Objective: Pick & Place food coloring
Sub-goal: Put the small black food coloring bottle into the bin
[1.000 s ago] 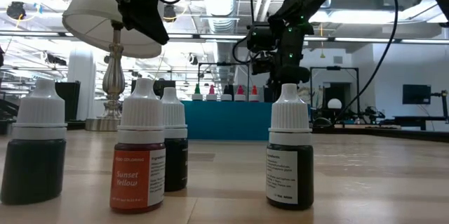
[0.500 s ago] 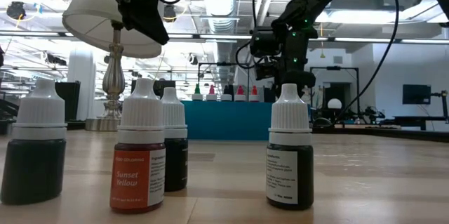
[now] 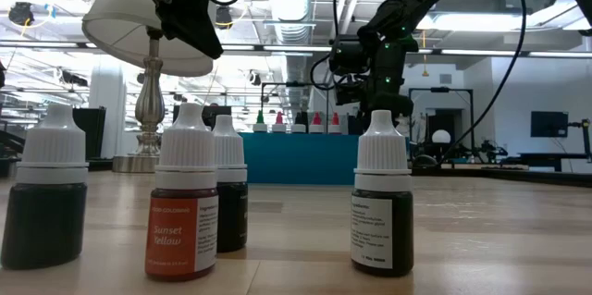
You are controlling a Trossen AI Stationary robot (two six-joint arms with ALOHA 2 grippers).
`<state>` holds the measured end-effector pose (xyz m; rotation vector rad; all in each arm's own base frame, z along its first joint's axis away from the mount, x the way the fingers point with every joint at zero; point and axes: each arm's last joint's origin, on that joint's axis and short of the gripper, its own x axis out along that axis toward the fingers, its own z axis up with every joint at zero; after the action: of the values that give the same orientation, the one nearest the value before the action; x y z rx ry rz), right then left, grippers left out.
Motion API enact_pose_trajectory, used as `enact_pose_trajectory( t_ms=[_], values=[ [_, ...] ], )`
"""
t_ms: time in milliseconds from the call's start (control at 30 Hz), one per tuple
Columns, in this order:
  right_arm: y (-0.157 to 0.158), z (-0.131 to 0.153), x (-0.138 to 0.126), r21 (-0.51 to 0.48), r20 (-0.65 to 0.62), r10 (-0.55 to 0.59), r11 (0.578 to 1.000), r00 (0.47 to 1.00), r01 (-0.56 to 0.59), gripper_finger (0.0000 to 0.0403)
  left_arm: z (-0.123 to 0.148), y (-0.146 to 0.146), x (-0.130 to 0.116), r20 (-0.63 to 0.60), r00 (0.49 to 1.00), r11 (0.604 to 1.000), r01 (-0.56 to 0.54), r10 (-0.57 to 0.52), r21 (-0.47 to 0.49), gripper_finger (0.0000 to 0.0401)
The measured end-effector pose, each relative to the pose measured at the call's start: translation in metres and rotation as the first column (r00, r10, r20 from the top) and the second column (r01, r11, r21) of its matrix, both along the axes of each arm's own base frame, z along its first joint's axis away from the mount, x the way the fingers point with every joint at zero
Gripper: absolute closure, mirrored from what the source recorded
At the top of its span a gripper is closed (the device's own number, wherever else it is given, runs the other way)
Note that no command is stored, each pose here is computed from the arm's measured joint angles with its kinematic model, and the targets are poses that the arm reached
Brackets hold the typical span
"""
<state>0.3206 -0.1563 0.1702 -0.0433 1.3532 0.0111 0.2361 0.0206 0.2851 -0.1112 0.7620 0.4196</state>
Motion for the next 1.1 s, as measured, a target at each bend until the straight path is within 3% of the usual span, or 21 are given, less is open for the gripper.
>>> enact_pose_trajectory(
  t_ms=[700,1100],
  values=[
    [0.001,-0.003,-0.002,0.006,-0.024,0.008,1.0,1.0,-0.008,0.0295,0.0,0.0,0.0,0.0,1.0,1.0,0.001,-0.001,0.001,0.0287],
    [-0.002,0.014,0.004,0.003,-0.022,0.019,1.0,1.0,-0.019,0.0268,0.0,0.0,0.0,0.0,1.0,1.0,0.001,-0.001,0.001,0.0287]
  ],
)
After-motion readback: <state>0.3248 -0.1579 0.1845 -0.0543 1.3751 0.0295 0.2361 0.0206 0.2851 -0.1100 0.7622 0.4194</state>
